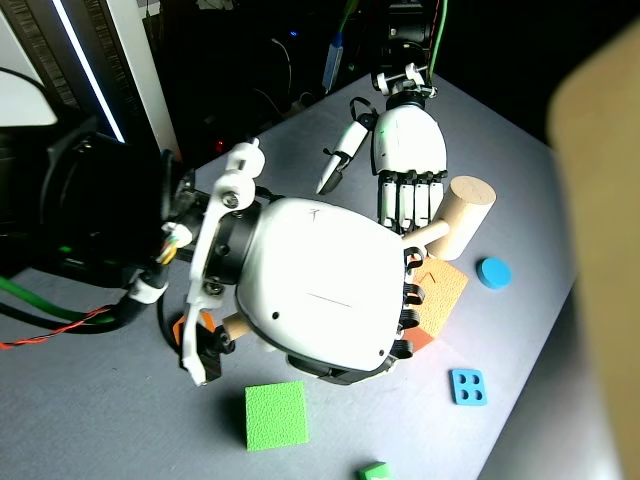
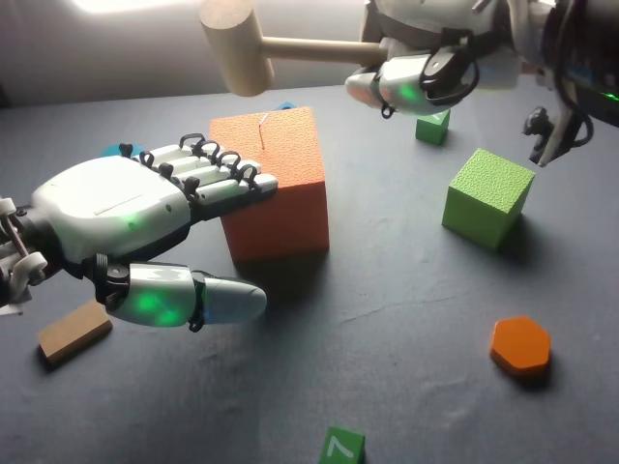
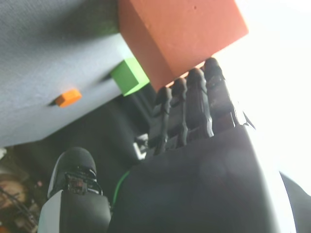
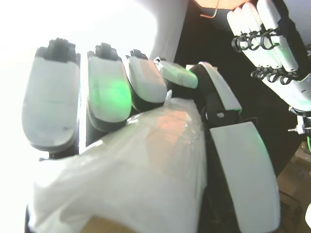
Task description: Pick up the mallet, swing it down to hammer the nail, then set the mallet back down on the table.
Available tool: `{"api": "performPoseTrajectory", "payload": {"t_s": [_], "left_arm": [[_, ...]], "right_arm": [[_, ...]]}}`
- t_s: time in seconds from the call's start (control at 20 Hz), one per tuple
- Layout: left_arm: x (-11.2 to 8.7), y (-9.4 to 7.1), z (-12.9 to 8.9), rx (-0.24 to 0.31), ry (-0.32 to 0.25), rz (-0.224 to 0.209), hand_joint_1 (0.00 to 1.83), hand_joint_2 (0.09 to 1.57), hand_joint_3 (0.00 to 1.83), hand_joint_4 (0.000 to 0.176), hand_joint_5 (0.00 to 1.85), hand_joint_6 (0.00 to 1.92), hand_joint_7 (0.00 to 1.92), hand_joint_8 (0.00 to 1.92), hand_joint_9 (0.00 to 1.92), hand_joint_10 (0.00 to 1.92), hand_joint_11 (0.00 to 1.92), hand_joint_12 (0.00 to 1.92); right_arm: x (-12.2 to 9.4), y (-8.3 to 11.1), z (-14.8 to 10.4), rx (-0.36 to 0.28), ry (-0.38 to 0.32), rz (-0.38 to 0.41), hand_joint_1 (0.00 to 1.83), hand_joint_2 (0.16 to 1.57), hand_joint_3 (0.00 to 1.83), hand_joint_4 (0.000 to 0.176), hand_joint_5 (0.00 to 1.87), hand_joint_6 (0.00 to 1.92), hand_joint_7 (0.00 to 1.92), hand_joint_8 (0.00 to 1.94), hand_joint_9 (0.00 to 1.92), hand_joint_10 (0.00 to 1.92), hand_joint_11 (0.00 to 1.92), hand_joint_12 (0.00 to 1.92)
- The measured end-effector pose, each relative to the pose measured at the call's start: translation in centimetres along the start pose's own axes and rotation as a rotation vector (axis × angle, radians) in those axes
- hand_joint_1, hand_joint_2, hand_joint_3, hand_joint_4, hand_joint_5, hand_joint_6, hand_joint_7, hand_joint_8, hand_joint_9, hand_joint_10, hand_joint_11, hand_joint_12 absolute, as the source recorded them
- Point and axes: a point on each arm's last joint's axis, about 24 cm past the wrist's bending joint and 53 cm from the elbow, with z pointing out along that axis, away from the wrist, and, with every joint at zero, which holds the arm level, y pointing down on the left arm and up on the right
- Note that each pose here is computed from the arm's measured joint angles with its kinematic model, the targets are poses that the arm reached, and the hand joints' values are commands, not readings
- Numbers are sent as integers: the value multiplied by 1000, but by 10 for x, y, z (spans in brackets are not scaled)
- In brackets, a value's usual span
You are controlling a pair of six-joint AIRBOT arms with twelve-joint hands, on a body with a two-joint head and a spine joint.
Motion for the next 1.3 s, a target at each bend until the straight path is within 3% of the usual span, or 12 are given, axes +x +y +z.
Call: {"api": "performPoseTrajectory", "payload": {"t_s": [0.25,0.5,0.6,0.65,0.8,1.0,1.3], "left_arm": [[0,0,0,1,-1,0,0,1118,0,0,142,6,165,6,164,4,87,146],[0,0,0,2,-2,0,0,1126,1,0,137,2,153,0,156,0,77,146],[0,0,0,1,-1,0,0,1126,1,0,135,1,151,0,154,0,74,147],[0,0,0,2,-1,0,0,1122,0,0,117,0,133,0,138,0,61,144],[0,0,0,1,-1,0,0,1125,0,0,110,0,130,0,131,0,49,140],[0,0,0,-2,1,-1,0,1126,1,0,123,3,135,2,137,1,54,147],[0,0,0,-2,2,-1,0,1117,0,0,146,10,150,8,151,8,73,161]], "right_arm": [[2,5,8,-4,-5,-13,496,1497,0,0,1079,1921,1448,1941,1551,1921,1620,1921],[8,-7,13,22,0,-17,516,1480,0,0,1066,1921,1420,1941,1524,1921,1573,1921],[23,-21,15,46,29,-18,522,1467,0,0,1080,1921,1420,1941,1523,1921,1566,1921],[61,-44,14,81,102,-35,526,1468,0,0,1062,1921,1417,1941,1524,1921,1576,1921],[84,-56,10,100,149,-23,536,1470,0,0,1072,1921,1421,1941,1529,1921,1583,1921],[73,-61,7,104,135,-22,559,1473,0,0,1051,1921,1435,1941,1537,1921,1594,1921],[19,-44,7,73,38,4,570,1465,0,0,1074,1921,1435,1941,1538,1921,1597,1921]]}}
